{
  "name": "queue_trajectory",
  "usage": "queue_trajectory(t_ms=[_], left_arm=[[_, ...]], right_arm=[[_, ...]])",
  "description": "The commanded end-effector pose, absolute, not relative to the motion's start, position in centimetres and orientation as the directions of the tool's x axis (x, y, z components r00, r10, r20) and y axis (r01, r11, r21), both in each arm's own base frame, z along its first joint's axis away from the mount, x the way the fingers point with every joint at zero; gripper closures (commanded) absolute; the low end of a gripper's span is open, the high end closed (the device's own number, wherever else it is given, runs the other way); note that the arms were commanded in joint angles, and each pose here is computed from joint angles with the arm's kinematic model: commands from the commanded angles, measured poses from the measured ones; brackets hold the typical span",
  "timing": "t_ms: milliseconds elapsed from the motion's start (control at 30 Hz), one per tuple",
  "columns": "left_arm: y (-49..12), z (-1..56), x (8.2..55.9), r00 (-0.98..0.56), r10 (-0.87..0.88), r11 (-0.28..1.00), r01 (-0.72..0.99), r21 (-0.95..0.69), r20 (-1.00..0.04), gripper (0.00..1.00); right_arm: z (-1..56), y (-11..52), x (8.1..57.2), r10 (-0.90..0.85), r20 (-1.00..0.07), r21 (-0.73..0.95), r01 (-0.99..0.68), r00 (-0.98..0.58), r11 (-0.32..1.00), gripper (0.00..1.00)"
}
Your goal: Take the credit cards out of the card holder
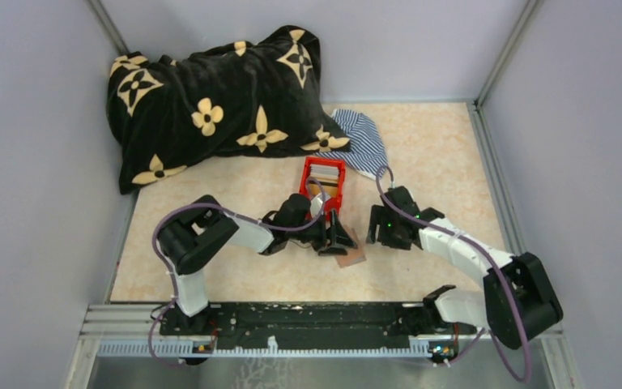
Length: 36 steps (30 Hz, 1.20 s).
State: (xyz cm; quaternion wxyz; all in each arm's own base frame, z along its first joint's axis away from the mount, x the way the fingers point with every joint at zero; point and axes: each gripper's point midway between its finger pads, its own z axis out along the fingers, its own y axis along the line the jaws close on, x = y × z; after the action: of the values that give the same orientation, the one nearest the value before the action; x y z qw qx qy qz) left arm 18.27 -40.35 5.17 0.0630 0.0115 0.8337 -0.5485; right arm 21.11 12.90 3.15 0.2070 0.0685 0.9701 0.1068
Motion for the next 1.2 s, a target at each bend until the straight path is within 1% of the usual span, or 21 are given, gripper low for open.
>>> queue_trajectory(t_ms=[0,133,267,300,333,433,500,533,600,667,867,1067,1167], left_arm=[[-37.8,1.8,17.7,-0.983,-0.025,0.607,0.13,-0.784,-0.182,0.29],[-39.1,4.9,18.4,-0.953,0.003,0.585,0.248,-0.772,-0.304,0.3],[-40.3,7.9,19.0,-0.911,0.039,0.576,0.356,-0.736,-0.41,0.31],[-40.5,8.6,19.1,-0.902,0.041,0.569,0.375,-0.731,-0.431,0.31],[-40.6,9.4,19.2,-0.891,0.04,0.561,0.395,-0.727,-0.453,0.31],[-40.4,11.5,19.4,-0.85,0.024,0.544,0.453,-0.707,-0.526,0.33],[-39.8,12.7,19.6,-0.817,0.003,0.547,0.483,-0.684,-0.576,0.34],[-39.5,12.9,19.7,-0.807,-0.008,0.553,0.488,-0.675,-0.59,0.35],[-38.7,13.8,20.0,-0.784,-0.041,0.561,0.495,-0.663,-0.62,0.36],[-38.0,15.0,20.0,-0.76,-0.073,0.559,0.505,-0.657,-0.646,0.36],[-36.0,16.8,20.4,-0.695,-0.134,0.581,0.523,-0.624,-0.707,0.35],[-36.0,16.1,20.5,-0.704,-0.129,0.597,0.508,-0.621,-0.699,0.33],[-36.0,15.8,20.5,-0.709,-0.13,0.6,0.5,-0.624,-0.693,0.33]], right_arm=[[6.3,12.1,23.0,0.264,-0.519,0.271,0.136,-0.813,0.953,0.27],[9.1,11.2,24.0,0.289,-0.602,0.276,0.146,-0.744,0.95,0.28],[10.7,11.8,24.6,0.281,-0.631,0.303,0.103,-0.724,0.947,0.43],[10.8,12.3,24.7,0.27,-0.627,0.312,0.082,-0.731,0.946,0.51],[10.8,12.8,24.8,0.258,-0.62,0.319,0.062,-0.741,0.946,0.55],[11.1,14.9,25.1,0.203,-0.621,0.319,-0.008,-0.757,0.948,0.58],[11.8,16.7,25.2,0.163,-0.639,0.311,-0.059,-0.752,0.948,0.63],[12.0,17.4,25.3,0.158,-0.642,0.319,-0.073,-0.75,0.945,0.68],[12.1,18.9,25.6,0.166,-0.634,0.37,-0.108,-0.755,0.923,0.85],[11.5,19.7,26.0,0.178,-0.619,0.393,-0.105,-0.765,0.914,1.0],[8.4,19.9,26.0,0.142,-0.579,0.358,-0.094,-0.803,0.929,1.0],[6.0,20.4,25.1,0.096,-0.531,0.363,-0.123,-0.842,0.924,1.0],[6.1,20.3,24.6,0.103,-0.532,0.377,-0.126,-0.84,0.918,1.0]])
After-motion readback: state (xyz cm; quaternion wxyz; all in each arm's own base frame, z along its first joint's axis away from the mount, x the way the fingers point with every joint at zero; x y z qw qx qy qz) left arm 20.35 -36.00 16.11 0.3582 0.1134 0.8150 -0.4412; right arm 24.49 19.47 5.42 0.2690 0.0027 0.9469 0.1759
